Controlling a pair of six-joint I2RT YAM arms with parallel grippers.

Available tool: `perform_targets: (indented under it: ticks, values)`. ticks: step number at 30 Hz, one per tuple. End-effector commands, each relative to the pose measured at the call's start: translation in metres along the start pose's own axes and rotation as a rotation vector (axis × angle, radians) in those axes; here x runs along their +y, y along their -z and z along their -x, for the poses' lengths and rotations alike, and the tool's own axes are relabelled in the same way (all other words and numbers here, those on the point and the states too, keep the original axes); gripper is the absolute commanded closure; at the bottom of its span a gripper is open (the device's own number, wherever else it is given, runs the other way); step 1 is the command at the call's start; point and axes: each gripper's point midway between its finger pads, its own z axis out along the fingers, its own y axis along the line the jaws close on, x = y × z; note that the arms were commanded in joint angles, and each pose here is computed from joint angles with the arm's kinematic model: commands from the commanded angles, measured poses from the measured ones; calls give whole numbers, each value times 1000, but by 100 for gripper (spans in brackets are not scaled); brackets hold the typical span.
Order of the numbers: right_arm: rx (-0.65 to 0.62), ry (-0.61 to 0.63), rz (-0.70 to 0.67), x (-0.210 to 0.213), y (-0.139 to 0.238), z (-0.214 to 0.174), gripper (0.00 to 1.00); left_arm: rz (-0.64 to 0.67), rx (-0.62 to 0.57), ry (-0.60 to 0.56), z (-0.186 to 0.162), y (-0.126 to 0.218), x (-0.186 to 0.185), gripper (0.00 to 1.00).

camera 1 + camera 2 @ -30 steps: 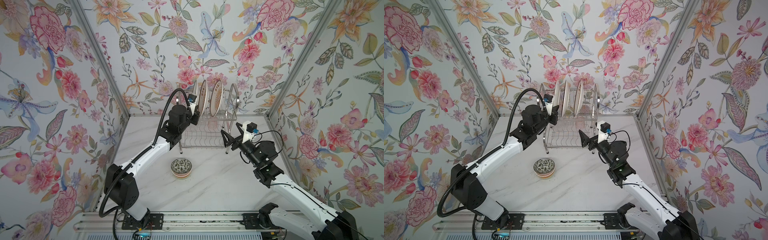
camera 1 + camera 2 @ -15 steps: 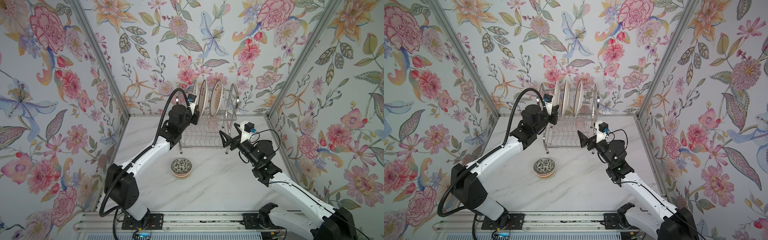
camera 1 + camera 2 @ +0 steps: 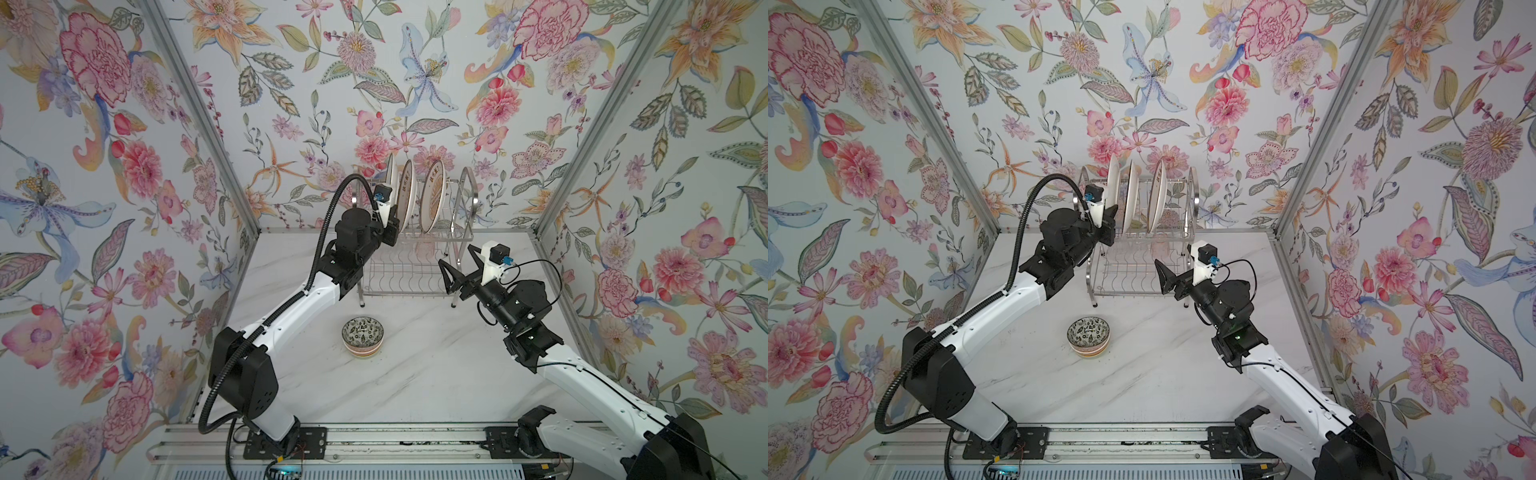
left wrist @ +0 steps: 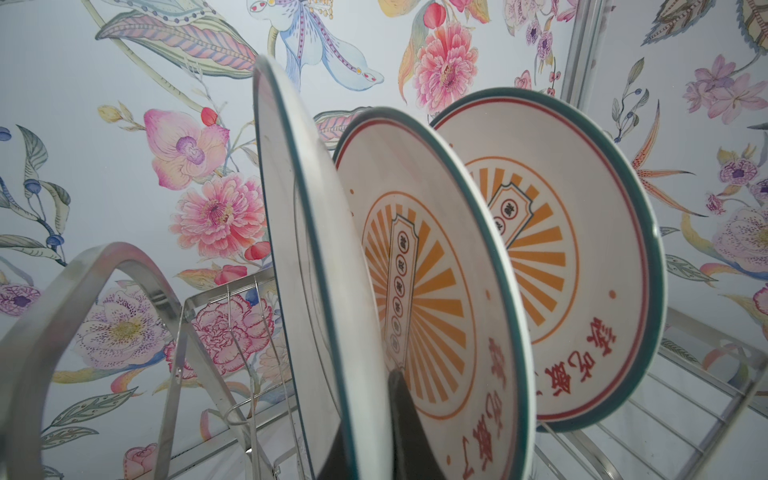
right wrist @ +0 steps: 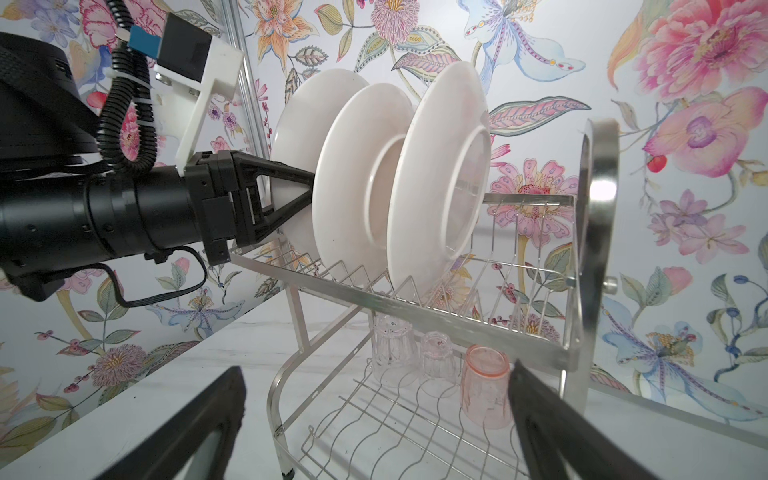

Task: Unload the mixed dishes from the dish rack
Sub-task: 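Pull the white plate out of the rack toward the robot with the left gripper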

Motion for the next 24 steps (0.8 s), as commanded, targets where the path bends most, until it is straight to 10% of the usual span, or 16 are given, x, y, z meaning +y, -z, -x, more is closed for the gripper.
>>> perform_targets:
  ticks: [1,24]
  values:
    - [-50,-12,18,2,-2,16,1,-2,-235,8,88,33,4,100]
    - [-48,-68,13,2,-1,20,1,-273,-475,-23,145,153,-31,100]
